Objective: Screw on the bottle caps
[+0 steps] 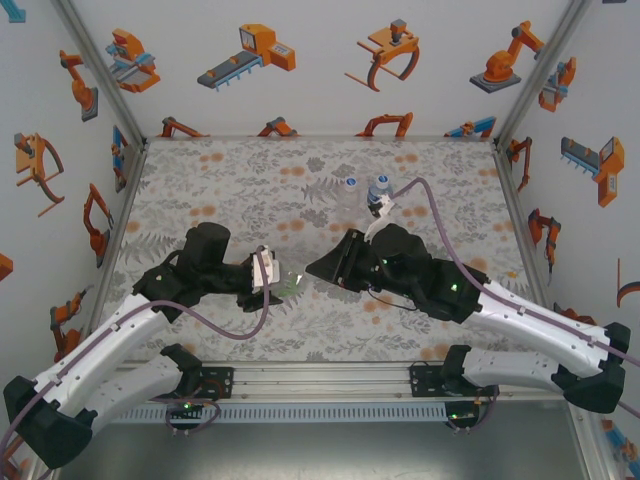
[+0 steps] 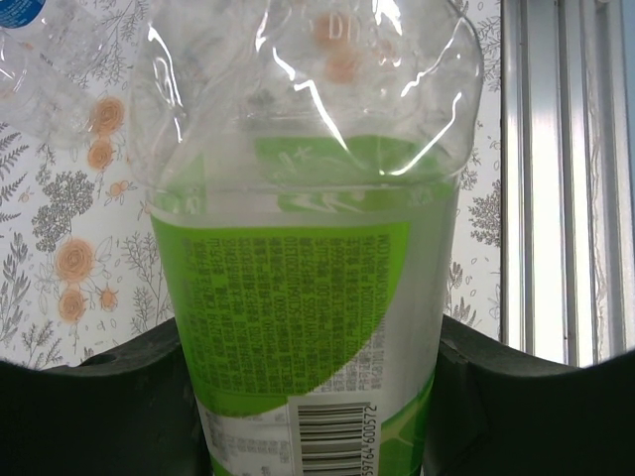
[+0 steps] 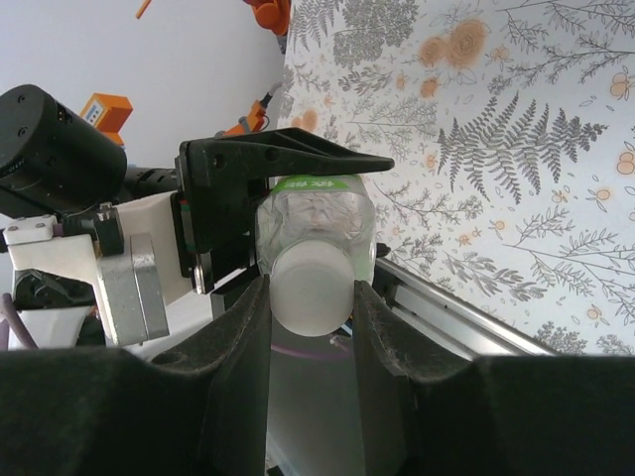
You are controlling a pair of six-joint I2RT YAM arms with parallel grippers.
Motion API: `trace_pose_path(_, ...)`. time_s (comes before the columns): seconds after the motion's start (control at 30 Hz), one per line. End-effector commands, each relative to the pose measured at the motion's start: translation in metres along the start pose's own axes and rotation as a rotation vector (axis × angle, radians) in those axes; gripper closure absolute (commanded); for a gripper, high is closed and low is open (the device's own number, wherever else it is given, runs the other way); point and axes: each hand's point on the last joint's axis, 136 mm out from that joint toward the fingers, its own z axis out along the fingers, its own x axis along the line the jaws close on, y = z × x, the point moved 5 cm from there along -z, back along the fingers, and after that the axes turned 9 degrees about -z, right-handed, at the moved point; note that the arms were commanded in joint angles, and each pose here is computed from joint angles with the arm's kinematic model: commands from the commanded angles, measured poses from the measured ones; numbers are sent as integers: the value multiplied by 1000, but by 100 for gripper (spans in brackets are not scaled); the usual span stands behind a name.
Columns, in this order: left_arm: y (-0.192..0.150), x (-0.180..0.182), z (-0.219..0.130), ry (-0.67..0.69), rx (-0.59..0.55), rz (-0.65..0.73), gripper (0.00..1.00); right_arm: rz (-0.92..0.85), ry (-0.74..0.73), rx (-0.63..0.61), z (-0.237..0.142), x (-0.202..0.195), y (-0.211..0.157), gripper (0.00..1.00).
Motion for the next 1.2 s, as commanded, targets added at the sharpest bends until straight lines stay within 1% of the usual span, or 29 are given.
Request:
trace_pose_path(0.0,19,-12,-7,-66,-85,70,100,-29,34,-136,-12,12,28,61)
trace_pose_path(0.03,19,-12,-8,-66,-85,68,100,-87,36,-148,-16,14,31,53)
trace_pose_path(0.07,20,-12,-8,-65,-87,71,100,-141,40,-157,-20,15,34,48)
trace_pose_path(0.1,19,-12,-8,-70,-88,70,100,-215,50,-164,-24,19,36,45)
trace_pose_path(0.17,20,-13,-8,-79,-92,72,100,-392,84,-176,-32,28,39,44)
trace_pose_path(0.27,20,-16,-7,-111,-99,71,100,-710,184,-171,-43,47,37,43)
trace_pose_path(0.33,20,-19,-6,-136,-103,73,100,-965,309,-154,-51,61,26,43)
trace_pose_path(0.43,19,-21,-6,-162,-102,71,100,-1300,465,-114,-59,69,6,42)
trace_pose_path(0.53,19,-23,-5,-184,-102,68,100,-1546,574,-74,-62,69,-10,42)
trace_pose_path(0.7,18,-25,-4,-203,-100,64,100,-1743,647,-54,-62,68,-20,42)
trace_pose_path(0.77,18,-25,-4,-206,-99,62,100,-1793,680,-57,-63,67,-24,43)
trace_pose_path(0.87,18,-25,-3,-210,-99,62,100,-1806,675,-56,-58,65,-25,44)
trace_pose_path(1.03,18,-25,-3,-213,-100,61,100,-1798,707,-37,-53,62,-31,46)
trace_pose_path(1.17,18,-25,-3,-216,-100,62,100,-1793,718,-31,-47,61,-33,50)
